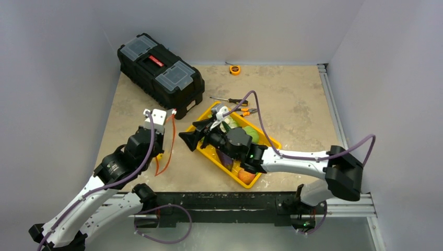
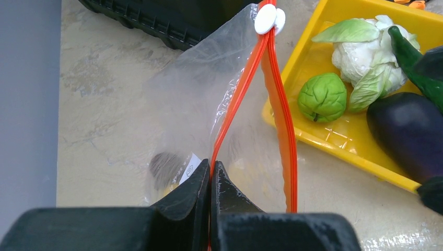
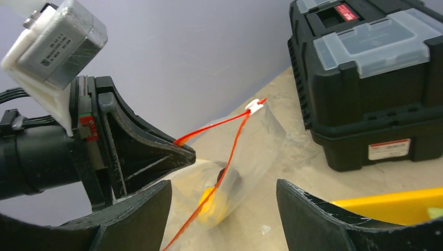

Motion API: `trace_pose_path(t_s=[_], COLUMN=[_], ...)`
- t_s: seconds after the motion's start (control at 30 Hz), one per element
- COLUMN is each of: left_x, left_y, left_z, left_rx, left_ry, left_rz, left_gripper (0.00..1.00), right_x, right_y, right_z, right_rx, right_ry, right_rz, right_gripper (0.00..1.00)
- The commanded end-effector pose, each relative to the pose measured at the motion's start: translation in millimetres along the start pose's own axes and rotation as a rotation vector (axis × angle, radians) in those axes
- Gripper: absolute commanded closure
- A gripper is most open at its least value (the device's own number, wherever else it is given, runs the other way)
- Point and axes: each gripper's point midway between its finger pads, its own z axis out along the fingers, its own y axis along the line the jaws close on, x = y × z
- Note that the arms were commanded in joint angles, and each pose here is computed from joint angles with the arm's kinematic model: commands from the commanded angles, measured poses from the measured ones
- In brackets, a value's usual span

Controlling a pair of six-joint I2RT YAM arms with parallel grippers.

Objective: Place the food in the zip-top bag and seal the zipper
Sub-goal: Place the fake fruit in the zipper food storage bag, then pick up the fake vegetable from the bin.

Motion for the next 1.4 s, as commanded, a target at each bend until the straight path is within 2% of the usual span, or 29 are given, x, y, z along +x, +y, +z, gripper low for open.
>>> trace_pose_path(t_s=[0.0,0.23,0.43,0.63,0.93,1.37], left_x=[-8,-9,-9,-8,-8,-6], left_y=[0,-1,-2,-3,-1,-1], left_z=[0,-1,0,0,0,1], left_rx=[-0.005,0.003,0.009,0.009,0.004,-0.002], left_ry=[-0.026,-0.029,-0.023,-0.022,-0.019,-0.013], left_rz=[-0.022,-0.024,-0.020,-0.017,-0.015,-0.013], left_gripper=[1.00,1.00,1.00,1.00,1.00,1.00], right_x=[2,30,60,94,125,151], right_y=[-18,-71,-113,-131,-142,-167], right_z=[-29,-81,-119,-138,-127,-120], right_rx=[0.086,0.320,0.583,0.790,0.859,0.964], right_ry=[0.068,0.173,0.268,0.391,0.464,0.481], right_rz=[-0.047,-0.036,0.078,0.184,0.154,0.043], right_gripper=[0.28,0.25,0.24,0.29,0.37,0.37])
